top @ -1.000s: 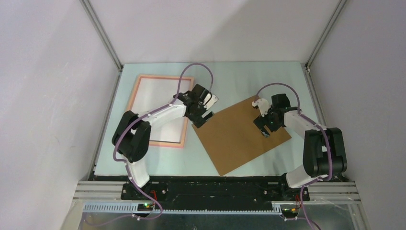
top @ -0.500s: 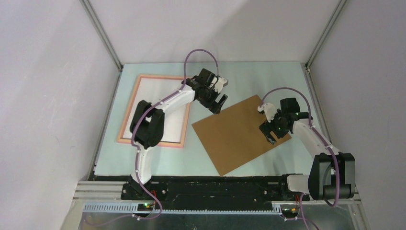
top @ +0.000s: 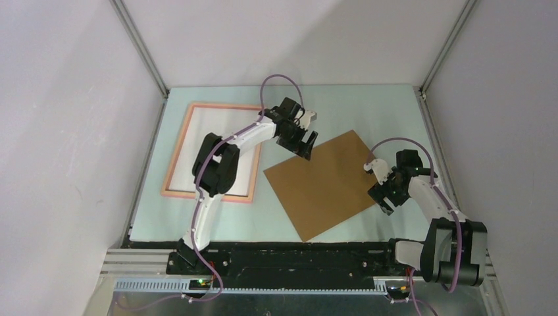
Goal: Put the photo into the frame
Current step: Adjust the photo frame item at the center of the board.
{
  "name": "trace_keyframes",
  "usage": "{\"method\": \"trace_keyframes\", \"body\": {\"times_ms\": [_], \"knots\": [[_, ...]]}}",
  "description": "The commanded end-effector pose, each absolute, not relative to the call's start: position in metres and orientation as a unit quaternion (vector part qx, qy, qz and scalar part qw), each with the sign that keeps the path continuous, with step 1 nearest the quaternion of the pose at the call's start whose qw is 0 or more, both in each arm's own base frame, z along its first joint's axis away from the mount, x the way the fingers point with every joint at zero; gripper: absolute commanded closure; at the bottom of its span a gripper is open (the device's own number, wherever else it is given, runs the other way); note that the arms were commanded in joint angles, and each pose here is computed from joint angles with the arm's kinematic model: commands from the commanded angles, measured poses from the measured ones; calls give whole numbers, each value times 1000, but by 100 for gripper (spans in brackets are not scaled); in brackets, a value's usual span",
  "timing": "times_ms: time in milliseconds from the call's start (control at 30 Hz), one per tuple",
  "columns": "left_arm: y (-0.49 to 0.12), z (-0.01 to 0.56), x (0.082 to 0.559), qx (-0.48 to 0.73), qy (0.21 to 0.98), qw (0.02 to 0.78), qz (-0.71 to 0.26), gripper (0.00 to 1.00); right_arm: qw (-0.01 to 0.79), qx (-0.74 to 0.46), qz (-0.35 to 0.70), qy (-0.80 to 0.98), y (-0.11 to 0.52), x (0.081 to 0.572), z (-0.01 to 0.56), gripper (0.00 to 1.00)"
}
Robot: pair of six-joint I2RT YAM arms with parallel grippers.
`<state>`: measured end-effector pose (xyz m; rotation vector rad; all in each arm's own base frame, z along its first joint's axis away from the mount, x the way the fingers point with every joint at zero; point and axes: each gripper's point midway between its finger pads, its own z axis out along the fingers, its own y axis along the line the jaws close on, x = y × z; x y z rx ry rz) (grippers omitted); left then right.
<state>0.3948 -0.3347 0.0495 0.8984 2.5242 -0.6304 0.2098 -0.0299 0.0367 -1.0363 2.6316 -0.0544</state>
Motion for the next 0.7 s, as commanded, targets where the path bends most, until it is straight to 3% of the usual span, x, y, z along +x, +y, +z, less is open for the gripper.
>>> {"method": "trace_keyframes", "body": {"times_ms": [0, 667], "knots": [[-346, 55, 398, 305, 898, 191, -255, 0, 160, -357, -53, 919, -43, 227, 32, 10], [-310, 31, 332, 268, 910, 89, -304, 3, 176, -301, -112, 931, -31, 310, 8, 10]]}}
